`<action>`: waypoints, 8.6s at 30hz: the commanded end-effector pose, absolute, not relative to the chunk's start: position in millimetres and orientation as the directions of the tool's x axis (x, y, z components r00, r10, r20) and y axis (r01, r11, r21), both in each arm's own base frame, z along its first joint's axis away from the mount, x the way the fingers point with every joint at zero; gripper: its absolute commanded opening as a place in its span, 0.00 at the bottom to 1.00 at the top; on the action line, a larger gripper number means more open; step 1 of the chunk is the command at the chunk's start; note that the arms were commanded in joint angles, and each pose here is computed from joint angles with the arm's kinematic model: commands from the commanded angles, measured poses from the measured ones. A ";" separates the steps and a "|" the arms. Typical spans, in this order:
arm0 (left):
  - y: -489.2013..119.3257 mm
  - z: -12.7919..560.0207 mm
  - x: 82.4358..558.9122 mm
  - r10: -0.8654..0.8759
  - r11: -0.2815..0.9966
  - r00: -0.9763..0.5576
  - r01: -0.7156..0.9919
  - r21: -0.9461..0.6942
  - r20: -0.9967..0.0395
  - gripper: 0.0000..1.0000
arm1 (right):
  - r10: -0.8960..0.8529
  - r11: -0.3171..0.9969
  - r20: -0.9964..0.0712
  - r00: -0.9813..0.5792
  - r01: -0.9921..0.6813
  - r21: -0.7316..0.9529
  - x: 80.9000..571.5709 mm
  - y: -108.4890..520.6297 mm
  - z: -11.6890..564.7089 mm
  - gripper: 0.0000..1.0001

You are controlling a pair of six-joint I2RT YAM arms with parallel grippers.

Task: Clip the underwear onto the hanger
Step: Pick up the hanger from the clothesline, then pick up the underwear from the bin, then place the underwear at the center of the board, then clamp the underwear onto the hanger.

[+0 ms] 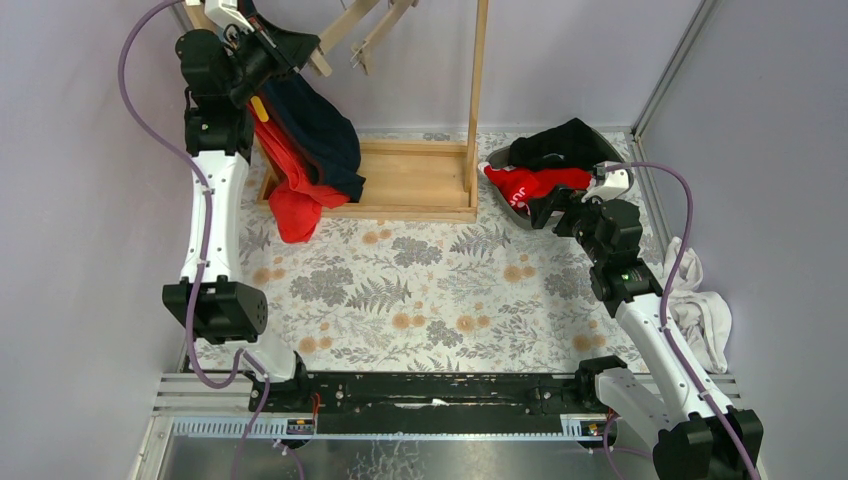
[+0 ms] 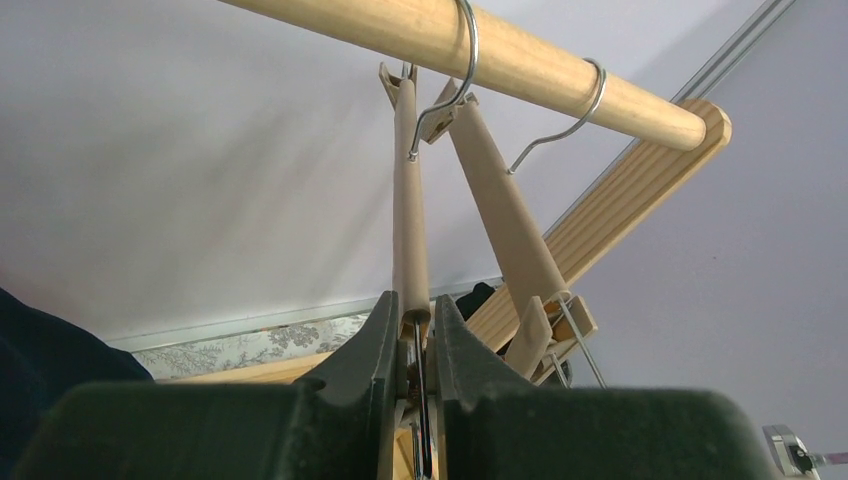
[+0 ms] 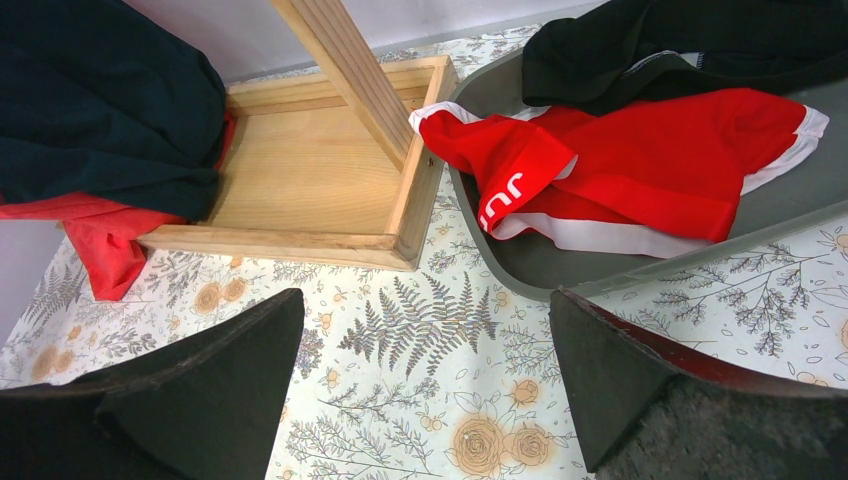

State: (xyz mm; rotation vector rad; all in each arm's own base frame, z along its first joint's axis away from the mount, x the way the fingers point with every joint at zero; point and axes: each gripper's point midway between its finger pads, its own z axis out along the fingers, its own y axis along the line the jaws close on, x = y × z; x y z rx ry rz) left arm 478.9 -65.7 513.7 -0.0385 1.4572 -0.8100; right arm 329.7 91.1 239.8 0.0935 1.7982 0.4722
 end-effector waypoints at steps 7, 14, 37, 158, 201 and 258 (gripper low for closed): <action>-63.6 564.4 450.3 -0.543 0.740 0.067 0.510 -0.439 -0.837 0.00 | 0.302 0.913 -0.926 -0.226 -0.211 0.350 333.2 93.0 256.3 0.99; -56.1 583.5 437.5 -0.568 0.750 0.158 0.505 -0.428 -0.808 0.00 | 0.299 0.916 -0.928 -0.225 -0.206 0.345 333.7 92.0 256.1 0.99; -43.2 524.8 355.1 -0.547 0.809 0.121 0.332 -0.486 -0.828 0.00 | 0.307 0.909 -0.924 -0.227 -0.219 0.355 332.2 94.7 257.1 0.99; -134.7 336.4 322.8 -0.695 0.694 -0.070 0.198 -0.693 -0.716 0.00 | 0.232 0.867 -0.927 -0.295 -0.369 0.334 478.7 95.8 354.1 0.00; -119.7 330.2 285.9 -0.846 0.509 -0.026 0.254 -0.823 -0.532 0.00 | 0.313 0.949 -0.934 -0.170 0.030 0.312 286.5 48.1 435.5 0.00; -130.0 277.7 320.8 -0.842 0.528 -0.020 0.180 -0.830 -0.539 0.00 | -0.206 0.947 -0.737 -0.644 -0.320 0.015 344.5 216.7 92.0 0.68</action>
